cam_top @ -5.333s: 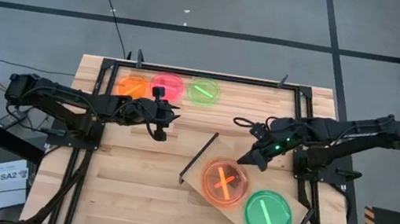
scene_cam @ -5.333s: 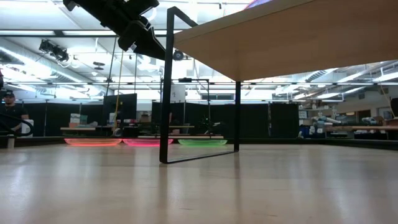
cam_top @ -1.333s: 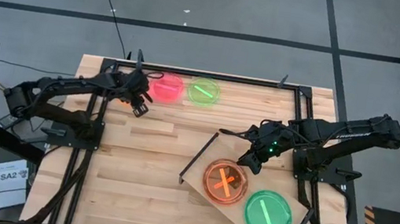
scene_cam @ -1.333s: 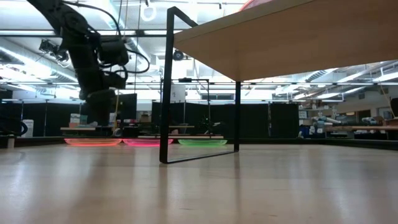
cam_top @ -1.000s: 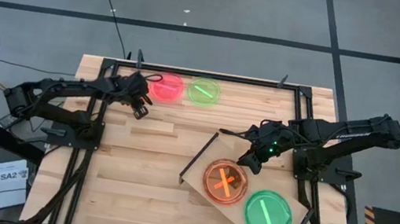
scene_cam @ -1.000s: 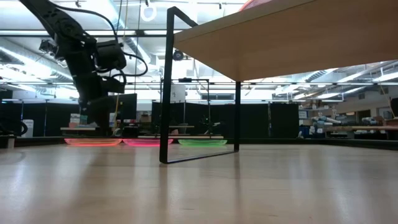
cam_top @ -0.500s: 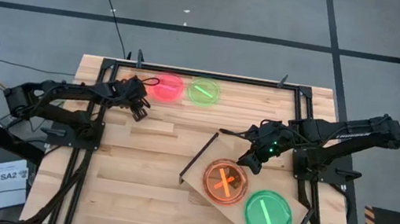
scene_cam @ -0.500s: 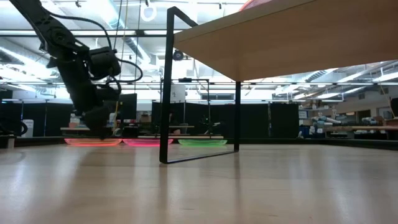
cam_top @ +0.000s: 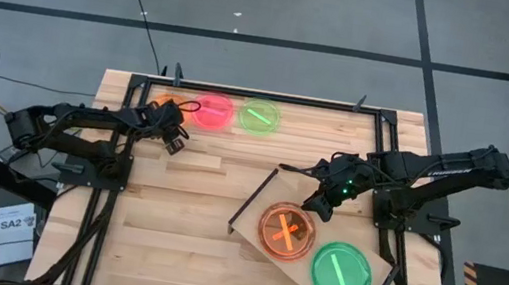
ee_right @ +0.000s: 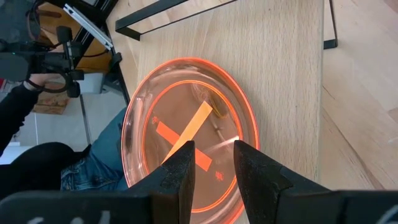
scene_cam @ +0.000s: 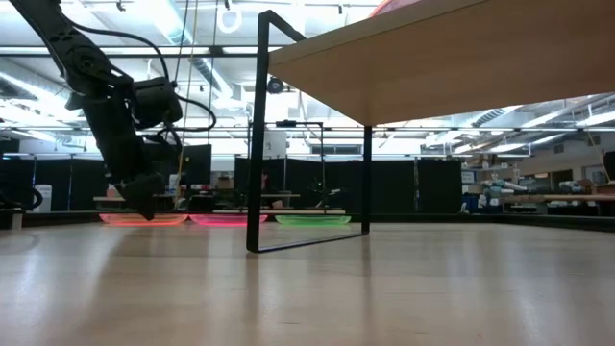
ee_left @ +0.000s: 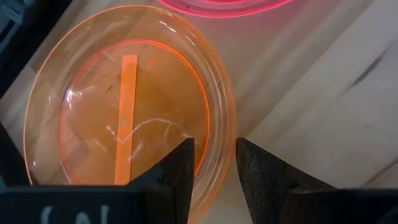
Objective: Place and stack plates onto a shelf
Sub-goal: Stack the transparent orange plate on the transparent green plate on the shelf
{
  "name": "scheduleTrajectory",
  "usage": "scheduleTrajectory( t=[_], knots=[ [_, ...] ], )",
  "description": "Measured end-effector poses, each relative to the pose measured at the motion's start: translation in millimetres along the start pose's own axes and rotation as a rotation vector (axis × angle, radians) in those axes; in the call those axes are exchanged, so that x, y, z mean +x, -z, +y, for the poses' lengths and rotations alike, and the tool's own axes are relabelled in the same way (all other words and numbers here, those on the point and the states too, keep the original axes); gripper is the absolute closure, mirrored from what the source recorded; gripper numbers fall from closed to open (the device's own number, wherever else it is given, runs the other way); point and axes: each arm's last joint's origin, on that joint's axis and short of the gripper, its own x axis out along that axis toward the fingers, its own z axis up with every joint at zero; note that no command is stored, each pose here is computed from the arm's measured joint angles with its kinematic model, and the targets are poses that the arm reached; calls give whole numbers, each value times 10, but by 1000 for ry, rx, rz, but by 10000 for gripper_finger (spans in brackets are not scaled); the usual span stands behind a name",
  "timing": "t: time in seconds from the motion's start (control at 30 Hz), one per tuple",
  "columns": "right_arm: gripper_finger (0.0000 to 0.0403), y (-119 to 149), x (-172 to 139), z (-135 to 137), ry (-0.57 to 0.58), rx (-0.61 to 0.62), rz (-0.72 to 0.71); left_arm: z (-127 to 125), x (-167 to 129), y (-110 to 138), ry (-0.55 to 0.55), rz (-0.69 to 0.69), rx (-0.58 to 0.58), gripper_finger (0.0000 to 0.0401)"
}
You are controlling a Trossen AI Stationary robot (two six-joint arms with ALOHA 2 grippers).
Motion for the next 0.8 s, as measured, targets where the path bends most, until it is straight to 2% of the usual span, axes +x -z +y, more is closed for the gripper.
scheduleTrajectory(
  t=[0.23,0.8],
  knots=[
    [286,0,0,0,0,0,0,11,4,2,-3,4,-5,275],
    [286,0,0,0,0,0,0,216,66,33,-19,40,-117,275]
  ],
)
